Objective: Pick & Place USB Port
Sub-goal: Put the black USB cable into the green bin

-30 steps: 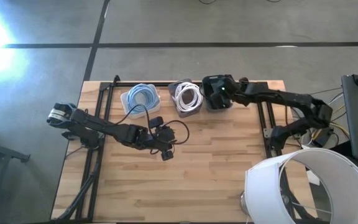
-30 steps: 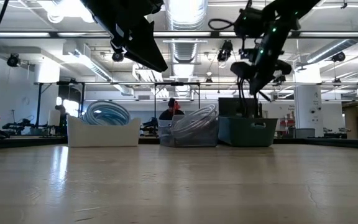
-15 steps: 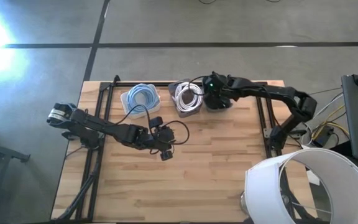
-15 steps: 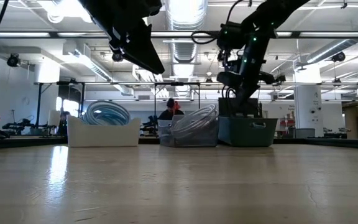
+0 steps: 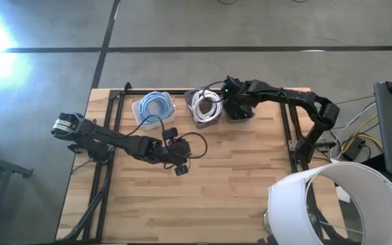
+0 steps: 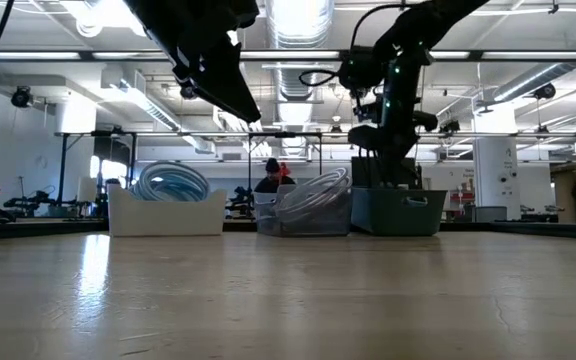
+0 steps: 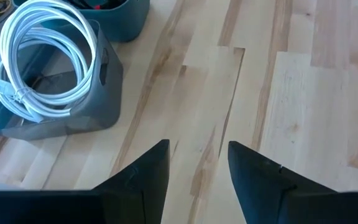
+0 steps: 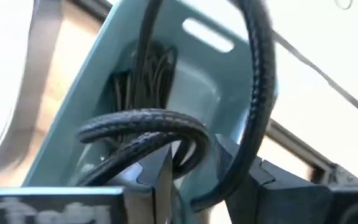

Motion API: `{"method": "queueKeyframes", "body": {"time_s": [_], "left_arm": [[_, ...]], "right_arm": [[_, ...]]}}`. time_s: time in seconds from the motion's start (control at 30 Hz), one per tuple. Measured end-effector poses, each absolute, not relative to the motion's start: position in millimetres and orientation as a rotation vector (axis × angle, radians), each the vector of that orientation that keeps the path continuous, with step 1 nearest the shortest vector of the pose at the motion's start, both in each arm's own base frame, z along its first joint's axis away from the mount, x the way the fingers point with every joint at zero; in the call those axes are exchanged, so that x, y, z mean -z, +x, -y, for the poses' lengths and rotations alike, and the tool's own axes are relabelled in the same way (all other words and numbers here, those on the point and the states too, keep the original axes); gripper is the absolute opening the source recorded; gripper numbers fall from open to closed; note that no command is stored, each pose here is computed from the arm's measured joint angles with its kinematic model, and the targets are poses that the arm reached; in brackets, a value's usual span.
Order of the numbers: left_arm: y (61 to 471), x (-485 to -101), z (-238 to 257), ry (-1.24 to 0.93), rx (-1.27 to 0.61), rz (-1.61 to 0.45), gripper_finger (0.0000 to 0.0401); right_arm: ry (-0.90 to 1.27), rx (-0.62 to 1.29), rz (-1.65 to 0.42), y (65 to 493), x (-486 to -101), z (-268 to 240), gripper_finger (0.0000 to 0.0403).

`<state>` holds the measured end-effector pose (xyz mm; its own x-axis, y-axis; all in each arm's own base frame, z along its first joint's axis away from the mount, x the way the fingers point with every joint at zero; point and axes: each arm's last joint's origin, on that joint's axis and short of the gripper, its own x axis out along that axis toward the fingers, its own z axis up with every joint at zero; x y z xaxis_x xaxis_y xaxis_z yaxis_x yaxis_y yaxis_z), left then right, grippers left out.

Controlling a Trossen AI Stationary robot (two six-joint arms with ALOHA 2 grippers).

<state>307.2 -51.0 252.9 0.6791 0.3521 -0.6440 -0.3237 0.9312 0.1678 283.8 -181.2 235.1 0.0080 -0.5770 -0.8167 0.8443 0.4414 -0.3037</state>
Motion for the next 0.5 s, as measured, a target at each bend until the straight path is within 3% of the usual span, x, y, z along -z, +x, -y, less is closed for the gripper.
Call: {"method": "queueKeyframes", "body": {"time_s": [0.23, 0.5], "left_arm": [[307.2, -252.9, 51.2, 0.037, -0.38, -0.731, 0.0167], [307.0, -252.7, 51.2, 0.019, -0.388, -0.73, 0.0167]], "right_arm": [[0.327, 1.115, -1.047, 280.1, -260.7, 178.6, 0.014], [0.321, 1.121, -1.119, 272.2, -260.8, 174.1, 0.0158]]}}
